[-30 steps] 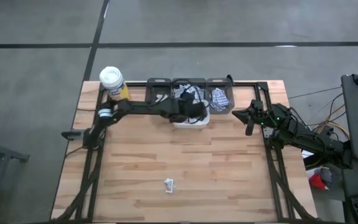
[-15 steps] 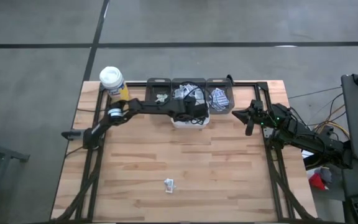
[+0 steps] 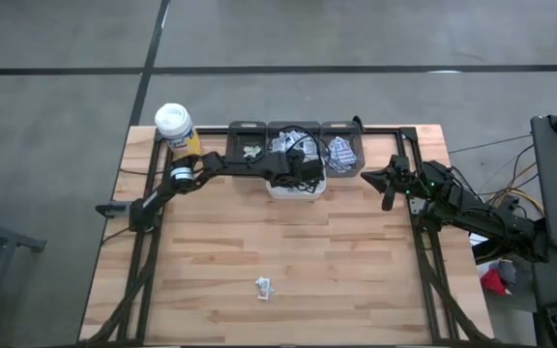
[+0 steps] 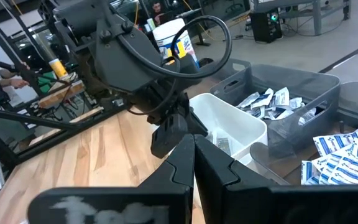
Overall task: Pick & Place First Aid Supplies
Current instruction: Put the left ointment pack into the white bin, then put the top ointment pack into the white bin
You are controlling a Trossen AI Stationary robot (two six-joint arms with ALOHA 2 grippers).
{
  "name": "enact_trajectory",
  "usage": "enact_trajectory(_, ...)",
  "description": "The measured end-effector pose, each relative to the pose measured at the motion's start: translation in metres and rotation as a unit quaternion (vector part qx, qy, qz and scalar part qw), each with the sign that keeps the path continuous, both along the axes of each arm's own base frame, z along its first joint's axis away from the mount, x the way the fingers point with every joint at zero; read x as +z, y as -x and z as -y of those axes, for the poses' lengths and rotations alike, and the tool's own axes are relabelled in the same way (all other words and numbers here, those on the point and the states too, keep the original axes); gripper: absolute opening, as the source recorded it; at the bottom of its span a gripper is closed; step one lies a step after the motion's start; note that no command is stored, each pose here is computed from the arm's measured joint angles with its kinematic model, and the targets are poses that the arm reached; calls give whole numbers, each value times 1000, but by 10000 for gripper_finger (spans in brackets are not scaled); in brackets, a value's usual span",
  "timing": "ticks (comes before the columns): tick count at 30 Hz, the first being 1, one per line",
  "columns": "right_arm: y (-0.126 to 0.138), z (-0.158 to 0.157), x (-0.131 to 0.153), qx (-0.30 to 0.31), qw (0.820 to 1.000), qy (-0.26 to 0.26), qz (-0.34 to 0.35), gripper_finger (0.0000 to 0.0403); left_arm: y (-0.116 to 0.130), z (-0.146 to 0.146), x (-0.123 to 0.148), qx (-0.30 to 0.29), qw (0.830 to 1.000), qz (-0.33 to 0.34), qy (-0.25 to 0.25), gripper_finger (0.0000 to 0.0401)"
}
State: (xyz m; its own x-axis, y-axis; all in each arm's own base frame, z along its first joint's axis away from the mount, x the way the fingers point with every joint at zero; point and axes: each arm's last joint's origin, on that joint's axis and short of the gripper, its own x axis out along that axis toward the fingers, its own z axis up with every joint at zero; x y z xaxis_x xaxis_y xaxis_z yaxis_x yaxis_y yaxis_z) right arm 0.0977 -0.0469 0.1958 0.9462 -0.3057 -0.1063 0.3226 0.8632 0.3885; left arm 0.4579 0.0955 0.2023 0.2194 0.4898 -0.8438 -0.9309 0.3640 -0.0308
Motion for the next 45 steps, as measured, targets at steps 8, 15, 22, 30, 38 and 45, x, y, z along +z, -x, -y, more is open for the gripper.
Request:
enact_trajectory(8,0,0,0,0,1000,0,0,8,1,-2,2,-3,1000,1,5,66)
enact_trajectory(15,0,0,0,0,1000,0,0,8,2,16,54,-99,994,34,-11,84)
enact_trajectory(22,0,0,0,0,1000,0,0,8,12,86,88,-363,931,24,36,84)
enact_trajectory(30,0,0,0,0,1000,-1,-2,8,23,156,83,-495,866,-9,67,85)
enact_trajectory(38,0,0,-1,0,1000,-2,-3,8,38,196,44,-527,834,-42,158,85)
enact_trajectory(45,0,0,-3,0,1000,-7,-13,8,50,219,17,-517,822,-48,235,85)
